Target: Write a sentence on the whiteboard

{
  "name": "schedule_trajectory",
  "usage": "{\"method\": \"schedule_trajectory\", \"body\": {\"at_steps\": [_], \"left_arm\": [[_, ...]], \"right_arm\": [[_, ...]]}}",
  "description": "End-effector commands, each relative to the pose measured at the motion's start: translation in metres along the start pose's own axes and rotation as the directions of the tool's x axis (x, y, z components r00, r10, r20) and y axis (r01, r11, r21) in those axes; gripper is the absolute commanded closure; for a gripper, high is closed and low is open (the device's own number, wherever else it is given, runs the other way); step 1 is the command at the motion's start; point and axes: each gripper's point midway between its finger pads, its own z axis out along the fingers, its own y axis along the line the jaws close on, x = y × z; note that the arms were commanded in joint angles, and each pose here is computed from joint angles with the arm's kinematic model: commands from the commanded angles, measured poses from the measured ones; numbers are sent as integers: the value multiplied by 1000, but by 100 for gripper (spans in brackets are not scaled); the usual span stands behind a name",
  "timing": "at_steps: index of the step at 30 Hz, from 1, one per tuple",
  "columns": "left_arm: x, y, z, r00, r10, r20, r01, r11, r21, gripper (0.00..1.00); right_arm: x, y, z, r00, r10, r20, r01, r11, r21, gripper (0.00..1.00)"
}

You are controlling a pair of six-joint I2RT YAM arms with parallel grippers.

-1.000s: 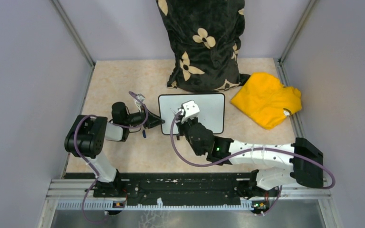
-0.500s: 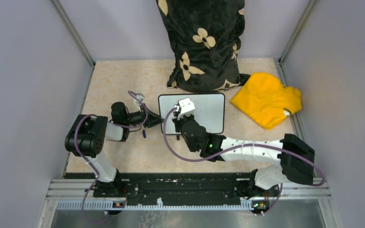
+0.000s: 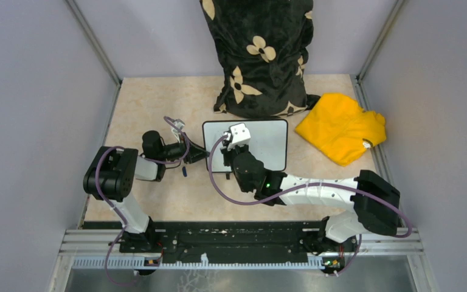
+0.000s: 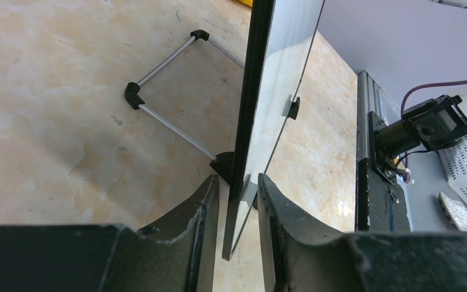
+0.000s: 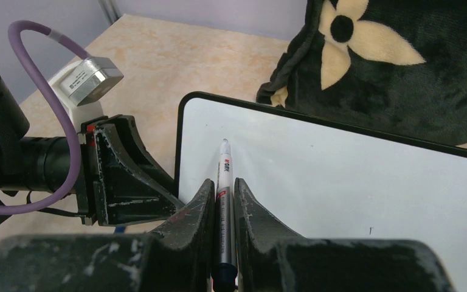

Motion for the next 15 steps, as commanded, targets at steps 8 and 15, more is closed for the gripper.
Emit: {"method": "schedule_trajectory", "body": {"at_steps": [8,15], "left_arm": [[-2,-2,0,999,32,6,-32,999,29,66],[-2,-2,0,1000,30,7,-30,999,31,67]], "right_arm": [[0,9,9,1000,7,5,-6,1000,-27,100],[6,6,13,1000,2,-14,-2,1000,-5,100]]}}
